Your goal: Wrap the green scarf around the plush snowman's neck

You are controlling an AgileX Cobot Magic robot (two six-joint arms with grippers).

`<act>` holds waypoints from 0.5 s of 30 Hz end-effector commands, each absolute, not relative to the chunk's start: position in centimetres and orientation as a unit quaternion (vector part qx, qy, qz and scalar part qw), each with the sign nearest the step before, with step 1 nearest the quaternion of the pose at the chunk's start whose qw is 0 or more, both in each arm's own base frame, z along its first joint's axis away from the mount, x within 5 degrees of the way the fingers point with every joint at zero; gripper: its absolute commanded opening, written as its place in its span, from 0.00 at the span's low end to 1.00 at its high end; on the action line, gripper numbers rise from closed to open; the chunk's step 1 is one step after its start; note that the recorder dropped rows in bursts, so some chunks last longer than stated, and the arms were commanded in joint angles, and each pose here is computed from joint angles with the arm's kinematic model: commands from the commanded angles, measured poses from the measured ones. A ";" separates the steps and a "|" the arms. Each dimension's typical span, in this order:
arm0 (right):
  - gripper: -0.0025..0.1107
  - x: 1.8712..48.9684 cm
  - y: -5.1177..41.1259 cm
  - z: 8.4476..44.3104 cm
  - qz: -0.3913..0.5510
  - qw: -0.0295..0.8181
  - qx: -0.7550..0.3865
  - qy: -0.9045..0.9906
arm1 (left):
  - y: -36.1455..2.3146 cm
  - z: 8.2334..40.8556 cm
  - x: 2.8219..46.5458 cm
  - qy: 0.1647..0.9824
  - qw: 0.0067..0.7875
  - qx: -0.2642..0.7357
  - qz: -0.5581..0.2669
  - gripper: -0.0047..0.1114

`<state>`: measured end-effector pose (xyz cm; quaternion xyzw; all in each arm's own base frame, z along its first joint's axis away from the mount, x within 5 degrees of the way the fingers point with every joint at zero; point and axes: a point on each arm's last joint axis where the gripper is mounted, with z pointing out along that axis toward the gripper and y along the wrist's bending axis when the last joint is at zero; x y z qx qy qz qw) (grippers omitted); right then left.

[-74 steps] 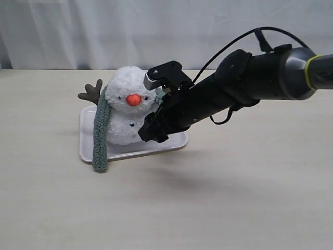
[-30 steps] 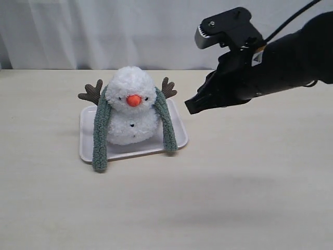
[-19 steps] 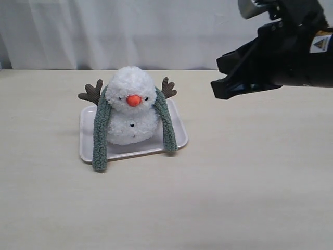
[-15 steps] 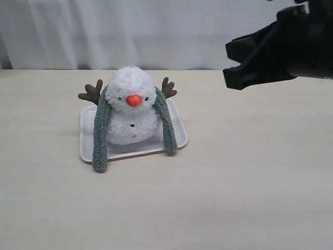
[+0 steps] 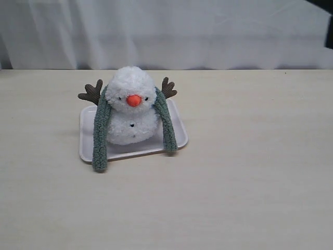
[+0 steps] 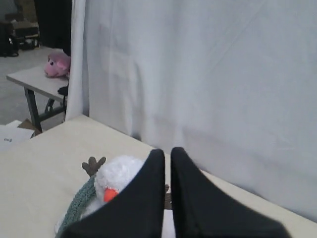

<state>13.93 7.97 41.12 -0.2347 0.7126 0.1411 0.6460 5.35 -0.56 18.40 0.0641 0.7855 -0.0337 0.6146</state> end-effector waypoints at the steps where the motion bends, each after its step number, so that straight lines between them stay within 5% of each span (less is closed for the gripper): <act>1: 0.06 10.6 6.1 41.7 0.146 0.691 -0.224 0.671 | -0.6 18.4 5.4 0.781 0.620 0.063 -0.036 0.04; 15: 0.06 -0.6 0.2 40.7 0.181 0.780 -0.190 0.568 | -0.6 18.4 5.4 0.782 0.619 0.063 -0.036 0.04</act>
